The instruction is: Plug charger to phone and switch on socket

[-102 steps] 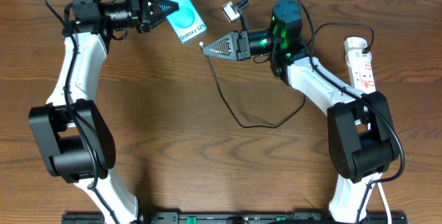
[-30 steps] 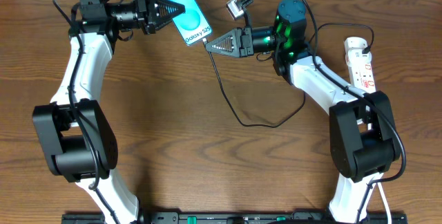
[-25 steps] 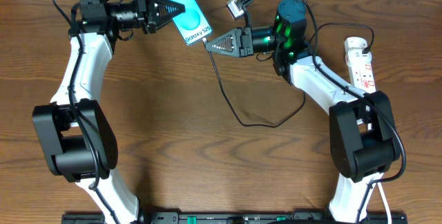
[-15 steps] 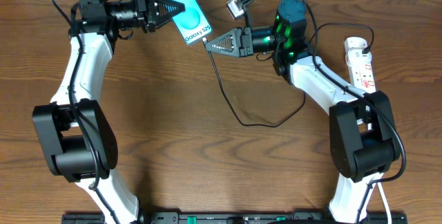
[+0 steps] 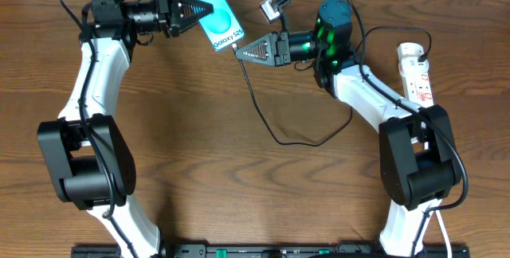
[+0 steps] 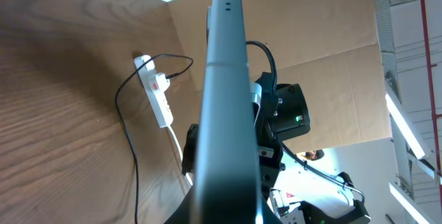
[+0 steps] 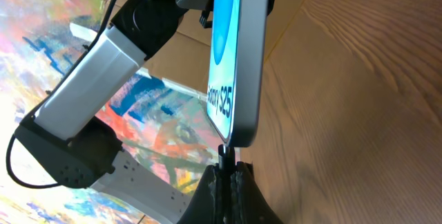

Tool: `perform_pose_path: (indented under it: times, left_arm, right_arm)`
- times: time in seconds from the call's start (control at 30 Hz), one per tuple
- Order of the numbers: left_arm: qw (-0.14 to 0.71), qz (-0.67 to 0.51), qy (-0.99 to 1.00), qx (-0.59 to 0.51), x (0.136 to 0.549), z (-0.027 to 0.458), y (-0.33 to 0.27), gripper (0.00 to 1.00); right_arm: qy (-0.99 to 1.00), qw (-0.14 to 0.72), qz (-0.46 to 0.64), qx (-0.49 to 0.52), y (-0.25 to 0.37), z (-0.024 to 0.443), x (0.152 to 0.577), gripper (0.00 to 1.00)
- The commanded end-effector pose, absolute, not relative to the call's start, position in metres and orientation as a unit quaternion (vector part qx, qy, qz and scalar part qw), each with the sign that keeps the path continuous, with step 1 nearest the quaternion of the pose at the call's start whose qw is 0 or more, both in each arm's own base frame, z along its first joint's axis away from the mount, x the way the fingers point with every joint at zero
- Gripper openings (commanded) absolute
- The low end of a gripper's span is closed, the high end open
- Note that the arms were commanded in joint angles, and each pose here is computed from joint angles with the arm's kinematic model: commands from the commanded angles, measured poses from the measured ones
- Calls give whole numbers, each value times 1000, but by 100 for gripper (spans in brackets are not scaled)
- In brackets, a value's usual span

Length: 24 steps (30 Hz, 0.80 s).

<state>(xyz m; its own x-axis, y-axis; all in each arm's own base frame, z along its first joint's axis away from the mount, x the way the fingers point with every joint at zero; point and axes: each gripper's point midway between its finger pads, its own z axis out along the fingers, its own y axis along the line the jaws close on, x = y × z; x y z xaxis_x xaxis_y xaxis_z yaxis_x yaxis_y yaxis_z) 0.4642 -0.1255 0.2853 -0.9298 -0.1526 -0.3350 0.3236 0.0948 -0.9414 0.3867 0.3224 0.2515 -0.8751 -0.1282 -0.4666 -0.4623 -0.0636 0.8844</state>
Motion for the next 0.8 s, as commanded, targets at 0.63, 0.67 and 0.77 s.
perform_pose_path:
  times: [0.63, 0.67, 0.77]
  left_arm:
    - [179, -676, 709, 93, 451, 301, -136, 7]
    - [179, -676, 709, 92, 451, 301, -136, 7]
    - [179, -676, 709, 92, 451, 301, -135, 7]
  right_arm:
    - [670, 129, 695, -227, 331, 254, 385, 1]
    - [670, 129, 695, -227, 331, 254, 385, 1]
    - [670, 130, 695, -227, 331, 254, 386, 1]
